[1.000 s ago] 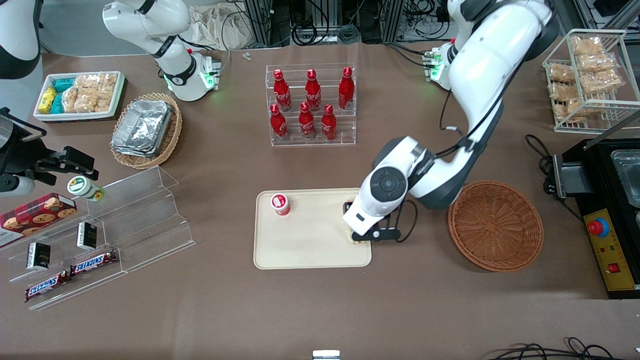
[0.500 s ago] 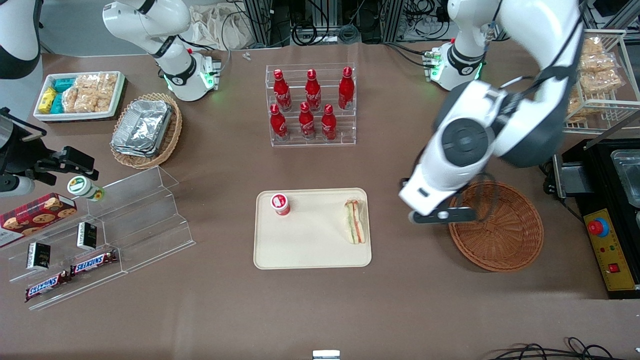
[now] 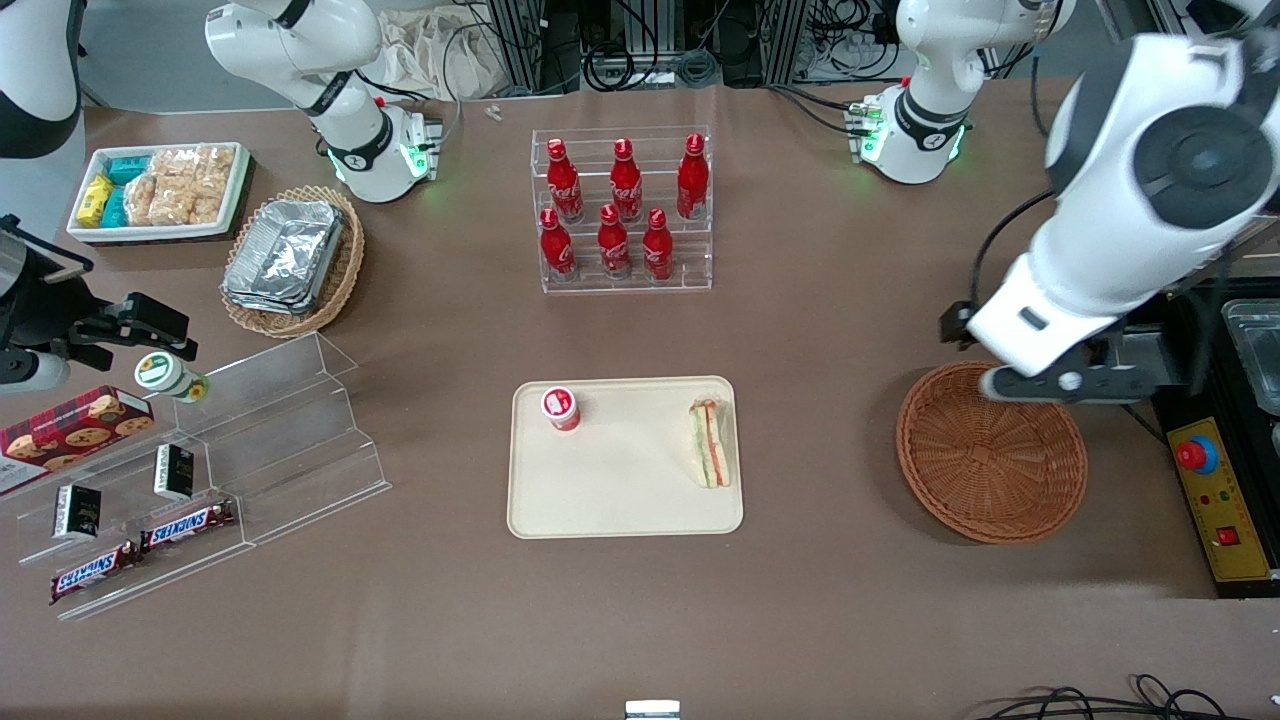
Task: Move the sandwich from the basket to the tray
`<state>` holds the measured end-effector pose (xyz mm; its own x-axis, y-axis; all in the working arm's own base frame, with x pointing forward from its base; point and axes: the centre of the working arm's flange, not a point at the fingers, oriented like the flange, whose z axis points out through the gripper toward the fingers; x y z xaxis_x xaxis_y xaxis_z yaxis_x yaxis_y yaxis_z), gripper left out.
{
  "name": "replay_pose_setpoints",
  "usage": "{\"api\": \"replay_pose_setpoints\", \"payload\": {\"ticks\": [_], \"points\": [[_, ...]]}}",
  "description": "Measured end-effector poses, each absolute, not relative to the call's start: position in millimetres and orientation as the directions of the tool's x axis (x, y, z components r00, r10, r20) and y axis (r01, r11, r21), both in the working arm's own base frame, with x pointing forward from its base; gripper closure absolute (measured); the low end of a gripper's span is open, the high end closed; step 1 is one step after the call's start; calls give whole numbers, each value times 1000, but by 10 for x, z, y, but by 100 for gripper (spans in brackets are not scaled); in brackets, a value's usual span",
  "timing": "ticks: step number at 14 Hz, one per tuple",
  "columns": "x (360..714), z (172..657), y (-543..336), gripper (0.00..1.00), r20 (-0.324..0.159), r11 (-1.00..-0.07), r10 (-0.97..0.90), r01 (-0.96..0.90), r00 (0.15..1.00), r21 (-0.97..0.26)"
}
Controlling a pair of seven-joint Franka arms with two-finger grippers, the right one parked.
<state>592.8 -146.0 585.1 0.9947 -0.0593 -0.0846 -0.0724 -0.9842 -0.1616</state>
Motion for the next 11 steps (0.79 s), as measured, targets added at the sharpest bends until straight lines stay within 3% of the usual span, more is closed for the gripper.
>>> {"api": "replay_pose_setpoints", "payload": {"ticks": [11], "points": [[5967, 6072, -554, 0, -64, -990, 85, 77, 994, -117]]}}
